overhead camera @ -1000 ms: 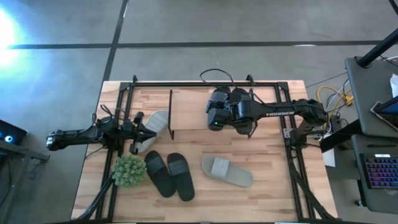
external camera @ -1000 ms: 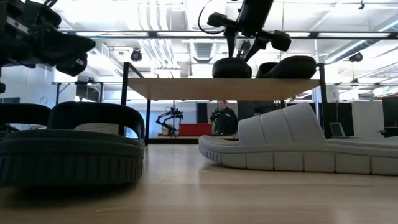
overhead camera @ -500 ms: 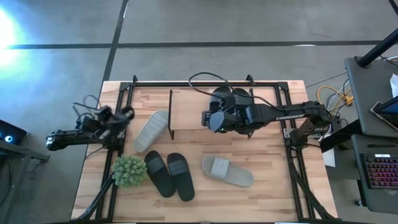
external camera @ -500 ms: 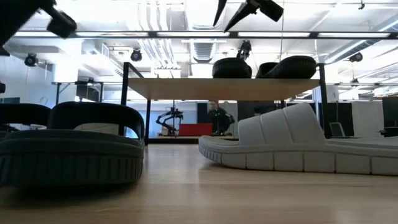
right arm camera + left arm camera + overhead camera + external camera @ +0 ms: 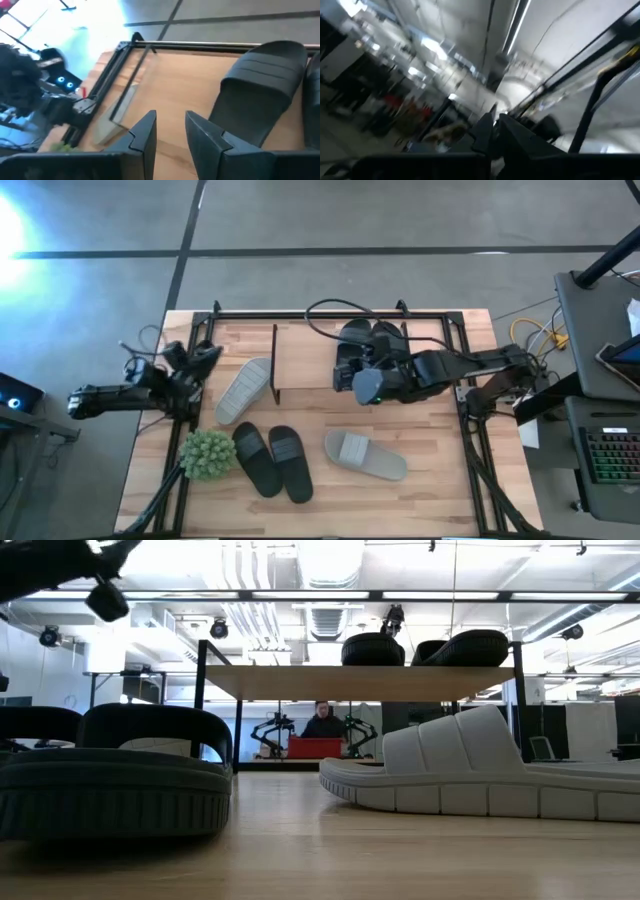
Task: Pick and place slides into the shelf
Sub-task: Put the right black slipper on the shelf
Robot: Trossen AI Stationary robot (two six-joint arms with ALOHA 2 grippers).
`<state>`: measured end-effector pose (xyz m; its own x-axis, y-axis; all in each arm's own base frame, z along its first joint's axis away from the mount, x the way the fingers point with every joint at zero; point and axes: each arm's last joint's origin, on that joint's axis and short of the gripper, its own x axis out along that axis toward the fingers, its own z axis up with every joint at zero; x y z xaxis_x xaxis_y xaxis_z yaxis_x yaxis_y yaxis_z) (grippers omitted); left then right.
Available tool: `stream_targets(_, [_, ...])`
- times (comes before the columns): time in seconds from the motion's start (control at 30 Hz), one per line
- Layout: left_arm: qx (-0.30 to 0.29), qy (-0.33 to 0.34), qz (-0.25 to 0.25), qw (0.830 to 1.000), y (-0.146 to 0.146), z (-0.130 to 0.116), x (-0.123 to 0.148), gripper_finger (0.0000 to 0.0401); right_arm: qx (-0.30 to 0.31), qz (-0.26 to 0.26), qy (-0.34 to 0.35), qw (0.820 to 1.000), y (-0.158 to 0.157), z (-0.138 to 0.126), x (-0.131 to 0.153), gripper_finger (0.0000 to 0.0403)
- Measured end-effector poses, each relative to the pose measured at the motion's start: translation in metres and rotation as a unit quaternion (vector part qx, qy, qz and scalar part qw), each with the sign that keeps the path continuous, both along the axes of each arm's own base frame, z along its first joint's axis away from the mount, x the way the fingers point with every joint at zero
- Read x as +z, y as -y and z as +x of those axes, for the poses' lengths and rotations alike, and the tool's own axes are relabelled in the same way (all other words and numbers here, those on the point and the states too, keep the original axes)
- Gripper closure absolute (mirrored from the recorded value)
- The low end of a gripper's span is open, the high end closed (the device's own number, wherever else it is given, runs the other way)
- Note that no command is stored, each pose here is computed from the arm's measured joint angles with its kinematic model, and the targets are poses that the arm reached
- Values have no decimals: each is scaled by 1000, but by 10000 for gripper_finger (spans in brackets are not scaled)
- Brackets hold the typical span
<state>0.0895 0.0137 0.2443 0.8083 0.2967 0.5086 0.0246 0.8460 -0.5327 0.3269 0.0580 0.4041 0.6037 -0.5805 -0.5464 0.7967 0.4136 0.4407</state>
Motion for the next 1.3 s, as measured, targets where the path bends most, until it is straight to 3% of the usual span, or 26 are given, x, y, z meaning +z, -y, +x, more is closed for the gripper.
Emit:
stream_targets(0.07, [-8,-62,13,998,0,10,7,384,7,-2,-1,1000,-5,-7,11,308])
stream_targets(0.17, [-20,-151,73,986,1,26,27,384,9,-15,-7,1000,-12,-19,24,308])
stream_targets(0.3, [-25,-290,127,948,0,49,52,384,13,-36,-44,998,-19,-42,38,308])
stream_targets(0.4, [-38,-363,150,919,-3,81,58,384,-6,-22,-59,998,-21,-60,44,307])
stream_targets(0.57, [-42,-430,165,887,-12,130,56,384,13,-20,-51,998,-29,-64,46,309])
stream_targets(0.7, [-38,-437,143,887,-35,163,63,384,15,-20,-59,998,-33,-65,41,309])
stream_targets(0.9, [-79,-477,151,862,-63,205,64,399,29,-23,-67,997,-40,-66,37,310])
stream_targets(1.1, [-94,-548,171,813,-75,237,53,401,40,-24,-67,997,-46,-68,37,312])
stream_targets(1.3, [-111,-592,174,779,-81,256,37,401,44,-26,-68,996,-48,-69,36,314])
